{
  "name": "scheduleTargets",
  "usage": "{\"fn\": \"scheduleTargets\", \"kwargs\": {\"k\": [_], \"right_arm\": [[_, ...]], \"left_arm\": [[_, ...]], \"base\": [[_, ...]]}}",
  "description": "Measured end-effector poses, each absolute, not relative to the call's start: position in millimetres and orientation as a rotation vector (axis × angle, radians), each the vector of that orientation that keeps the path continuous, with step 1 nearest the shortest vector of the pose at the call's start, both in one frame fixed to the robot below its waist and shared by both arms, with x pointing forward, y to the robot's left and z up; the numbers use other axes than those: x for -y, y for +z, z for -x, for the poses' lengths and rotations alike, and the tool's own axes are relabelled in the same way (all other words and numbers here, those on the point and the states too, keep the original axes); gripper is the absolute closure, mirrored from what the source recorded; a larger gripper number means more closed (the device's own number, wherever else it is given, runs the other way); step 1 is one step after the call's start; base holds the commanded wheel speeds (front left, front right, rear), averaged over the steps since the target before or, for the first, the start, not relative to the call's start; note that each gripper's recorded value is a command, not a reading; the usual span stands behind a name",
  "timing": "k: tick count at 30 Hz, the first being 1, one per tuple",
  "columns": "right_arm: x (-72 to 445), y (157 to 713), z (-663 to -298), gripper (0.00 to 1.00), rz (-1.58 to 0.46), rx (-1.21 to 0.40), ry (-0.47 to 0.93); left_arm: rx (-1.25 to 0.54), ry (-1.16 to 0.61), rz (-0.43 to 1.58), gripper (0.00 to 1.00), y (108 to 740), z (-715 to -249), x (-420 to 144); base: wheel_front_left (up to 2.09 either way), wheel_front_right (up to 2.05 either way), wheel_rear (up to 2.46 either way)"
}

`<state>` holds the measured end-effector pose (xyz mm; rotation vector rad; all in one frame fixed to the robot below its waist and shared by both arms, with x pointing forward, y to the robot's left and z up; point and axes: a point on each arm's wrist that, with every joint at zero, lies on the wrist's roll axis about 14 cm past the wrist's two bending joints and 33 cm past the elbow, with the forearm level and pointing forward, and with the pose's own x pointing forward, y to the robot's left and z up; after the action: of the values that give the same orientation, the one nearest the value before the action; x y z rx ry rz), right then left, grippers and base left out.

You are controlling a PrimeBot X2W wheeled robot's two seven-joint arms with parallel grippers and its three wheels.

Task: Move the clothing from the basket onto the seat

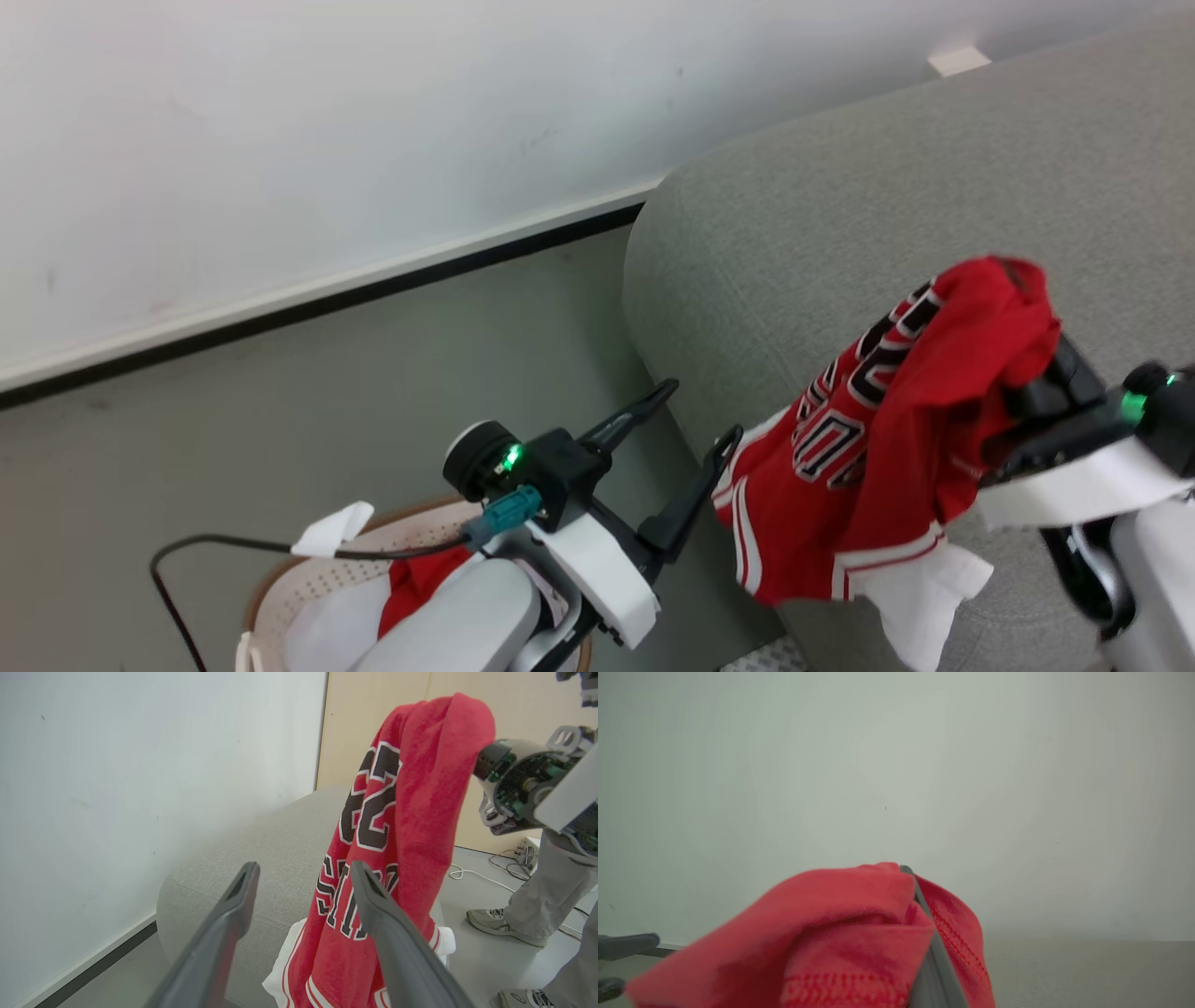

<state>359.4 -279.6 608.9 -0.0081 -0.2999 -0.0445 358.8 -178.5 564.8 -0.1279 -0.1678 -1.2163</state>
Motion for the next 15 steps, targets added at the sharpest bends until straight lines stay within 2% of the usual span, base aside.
{"fn": "scheduleTargets", "kwargs": {"k": [9, 15], "right_arm": [[304, 646, -428, 1.00, 0.087, 0.326, -0.016], [345, 689, -482, 1.00, 0.158, 0.327, -0.057]], "left_arm": [[0.122, -1.170, 0.142, 0.00, 541, -395, 164], [0.095, -1.121, 0.155, 0.00, 518, -426, 147]], "base": [[0.00, 0.00, 0.00], [0.00, 0.00, 0.00]]}}
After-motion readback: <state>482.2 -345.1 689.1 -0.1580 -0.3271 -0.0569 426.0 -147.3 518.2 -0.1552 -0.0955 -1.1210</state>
